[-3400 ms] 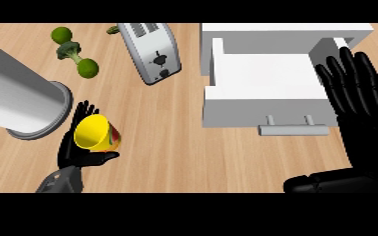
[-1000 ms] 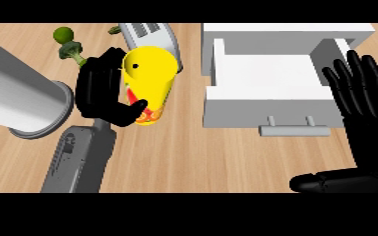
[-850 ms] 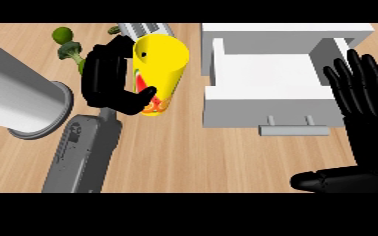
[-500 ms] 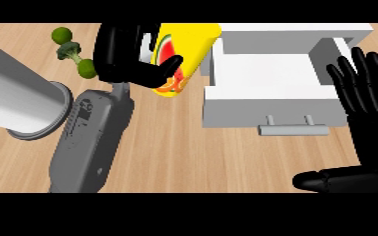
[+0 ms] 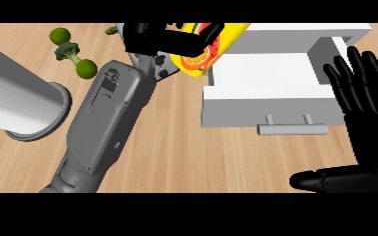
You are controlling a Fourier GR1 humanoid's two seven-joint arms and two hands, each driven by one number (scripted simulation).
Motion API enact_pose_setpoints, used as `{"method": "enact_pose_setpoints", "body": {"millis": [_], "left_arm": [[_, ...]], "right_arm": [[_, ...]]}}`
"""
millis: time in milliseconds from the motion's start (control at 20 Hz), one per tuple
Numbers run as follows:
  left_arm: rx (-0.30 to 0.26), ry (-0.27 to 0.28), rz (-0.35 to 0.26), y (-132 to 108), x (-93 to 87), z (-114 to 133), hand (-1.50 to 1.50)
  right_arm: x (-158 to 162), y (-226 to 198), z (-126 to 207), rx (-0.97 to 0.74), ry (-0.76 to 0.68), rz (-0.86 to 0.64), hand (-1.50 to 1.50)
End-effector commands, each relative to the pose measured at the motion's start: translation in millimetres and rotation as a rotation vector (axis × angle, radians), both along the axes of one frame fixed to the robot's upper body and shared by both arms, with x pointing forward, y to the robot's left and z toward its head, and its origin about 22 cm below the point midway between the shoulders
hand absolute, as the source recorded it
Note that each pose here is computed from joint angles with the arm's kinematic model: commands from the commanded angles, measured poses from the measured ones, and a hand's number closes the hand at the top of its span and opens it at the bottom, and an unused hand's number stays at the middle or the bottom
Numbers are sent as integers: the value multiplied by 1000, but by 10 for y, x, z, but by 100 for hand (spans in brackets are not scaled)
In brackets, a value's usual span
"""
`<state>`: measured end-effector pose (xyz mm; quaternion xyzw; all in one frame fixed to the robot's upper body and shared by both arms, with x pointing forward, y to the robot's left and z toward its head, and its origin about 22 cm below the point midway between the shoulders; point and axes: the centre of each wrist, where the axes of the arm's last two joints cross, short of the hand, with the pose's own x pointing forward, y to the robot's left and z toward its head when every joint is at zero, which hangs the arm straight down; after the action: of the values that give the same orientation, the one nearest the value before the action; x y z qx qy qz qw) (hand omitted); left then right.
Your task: Pick up the cup, place it into the drawer and close the drawer
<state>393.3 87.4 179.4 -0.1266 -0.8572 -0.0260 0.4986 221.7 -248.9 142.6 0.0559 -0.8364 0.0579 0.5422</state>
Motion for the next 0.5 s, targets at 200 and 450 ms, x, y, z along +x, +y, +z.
{"method": "enact_pose_setpoints", "body": {"millis": [200,450], "left_arm": [[46,71,22,-381,189,-139,150],[95,78,23,-492,176,-111,150]], "right_arm": [[159,3,-18,1,-1,4,-150],[76,-69,-10,10,-8,-3,-150]]}}
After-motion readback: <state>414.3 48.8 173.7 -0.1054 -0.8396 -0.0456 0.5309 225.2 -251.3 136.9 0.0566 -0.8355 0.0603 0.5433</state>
